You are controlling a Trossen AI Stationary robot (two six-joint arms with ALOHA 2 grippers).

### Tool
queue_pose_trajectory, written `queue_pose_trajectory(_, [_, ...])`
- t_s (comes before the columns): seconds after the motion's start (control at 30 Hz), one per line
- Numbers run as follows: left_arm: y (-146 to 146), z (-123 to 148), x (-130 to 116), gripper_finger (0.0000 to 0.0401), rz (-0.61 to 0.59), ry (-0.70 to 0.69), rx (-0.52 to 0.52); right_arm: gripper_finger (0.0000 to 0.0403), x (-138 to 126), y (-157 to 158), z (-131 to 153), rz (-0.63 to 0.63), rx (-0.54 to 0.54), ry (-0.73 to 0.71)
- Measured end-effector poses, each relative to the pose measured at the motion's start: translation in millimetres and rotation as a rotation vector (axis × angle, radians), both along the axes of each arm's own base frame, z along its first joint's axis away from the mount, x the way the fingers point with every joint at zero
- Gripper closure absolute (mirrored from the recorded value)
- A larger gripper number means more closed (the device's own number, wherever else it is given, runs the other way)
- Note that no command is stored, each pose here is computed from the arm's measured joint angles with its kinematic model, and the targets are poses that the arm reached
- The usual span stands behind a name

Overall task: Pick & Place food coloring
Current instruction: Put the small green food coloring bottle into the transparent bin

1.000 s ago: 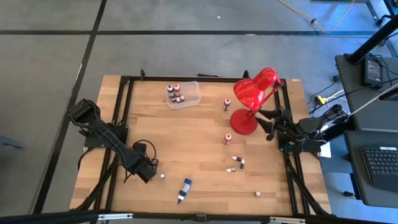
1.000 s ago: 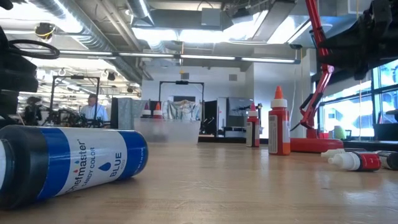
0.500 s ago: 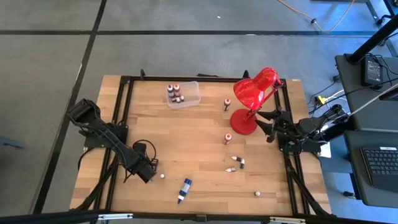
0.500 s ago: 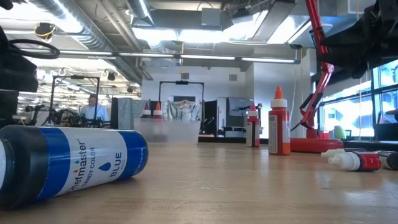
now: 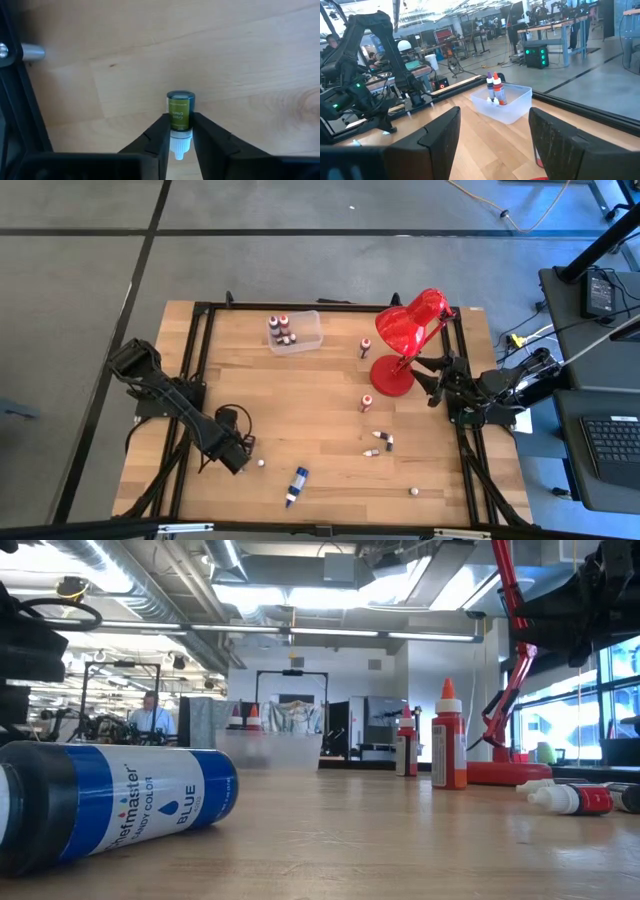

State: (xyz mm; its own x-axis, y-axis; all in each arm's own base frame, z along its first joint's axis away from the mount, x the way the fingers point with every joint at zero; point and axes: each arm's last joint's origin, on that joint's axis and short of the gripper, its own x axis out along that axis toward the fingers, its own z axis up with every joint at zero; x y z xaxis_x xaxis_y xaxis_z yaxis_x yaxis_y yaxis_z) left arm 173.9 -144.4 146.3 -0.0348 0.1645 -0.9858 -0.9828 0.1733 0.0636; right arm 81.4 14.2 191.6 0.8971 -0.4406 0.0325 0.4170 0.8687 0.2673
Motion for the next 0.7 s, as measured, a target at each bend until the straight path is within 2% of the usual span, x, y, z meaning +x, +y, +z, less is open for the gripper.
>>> queue_pose_trajectory(0.3, [-2.1, -1.2, 1.6, 0.0306, 0.005, -0.008, -0.033, 0.0166, 0.0, 0.0, 0.0, 0.000, 0.001, 0.000])
queue_pose_trajectory(0.7, [-4.7, -9.0, 4.5, 0.0304, 0.016, 0.020, -0.051, 0.0166, 0.0, 0.0, -0.1, 0.002, 0.027, -0.013])
